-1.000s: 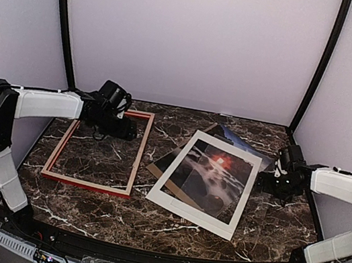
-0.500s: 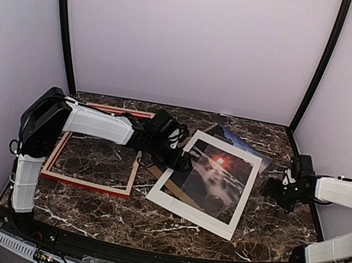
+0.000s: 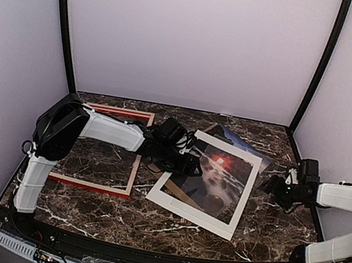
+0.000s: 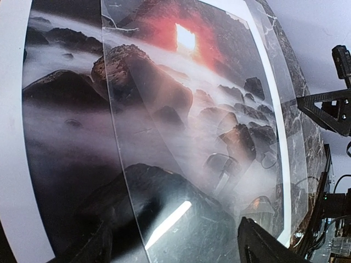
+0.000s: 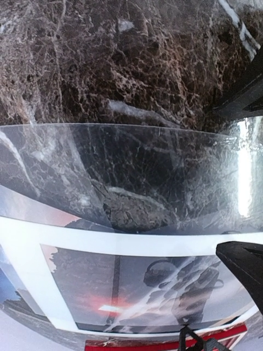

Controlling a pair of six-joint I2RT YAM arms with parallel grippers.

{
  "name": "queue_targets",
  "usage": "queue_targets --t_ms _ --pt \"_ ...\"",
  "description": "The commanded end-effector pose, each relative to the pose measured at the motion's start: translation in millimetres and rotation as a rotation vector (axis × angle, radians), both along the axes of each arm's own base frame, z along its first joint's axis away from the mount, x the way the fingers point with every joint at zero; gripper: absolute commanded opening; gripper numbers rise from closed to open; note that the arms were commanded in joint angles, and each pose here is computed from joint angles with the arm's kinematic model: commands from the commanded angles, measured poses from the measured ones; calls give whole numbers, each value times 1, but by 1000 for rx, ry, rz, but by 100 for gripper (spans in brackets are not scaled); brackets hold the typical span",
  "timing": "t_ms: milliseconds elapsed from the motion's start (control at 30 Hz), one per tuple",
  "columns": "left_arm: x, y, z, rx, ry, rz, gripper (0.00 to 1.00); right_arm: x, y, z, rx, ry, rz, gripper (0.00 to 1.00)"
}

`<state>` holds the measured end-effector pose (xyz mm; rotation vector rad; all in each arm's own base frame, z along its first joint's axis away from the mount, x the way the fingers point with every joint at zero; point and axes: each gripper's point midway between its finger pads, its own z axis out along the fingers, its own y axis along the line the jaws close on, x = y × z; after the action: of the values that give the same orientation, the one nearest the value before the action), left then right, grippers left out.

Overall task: Put the photo into the frame
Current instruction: Pick up the glass panel from the mat board.

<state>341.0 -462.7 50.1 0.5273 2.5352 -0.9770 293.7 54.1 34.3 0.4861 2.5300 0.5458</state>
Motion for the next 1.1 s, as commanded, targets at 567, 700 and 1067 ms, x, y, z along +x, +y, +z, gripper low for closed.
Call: queue_targets --t_ms 567,700,1067 --pt "-32 4 -39 5 124 32 71 13 36 75 379 -246 174 50" --pt "-32 8 -38 12 114 39 71 10 43 81 402 -262 226 47" --pt "-31 5 -20 -12 82 23 71 8 52 79 449 -250 283 31"
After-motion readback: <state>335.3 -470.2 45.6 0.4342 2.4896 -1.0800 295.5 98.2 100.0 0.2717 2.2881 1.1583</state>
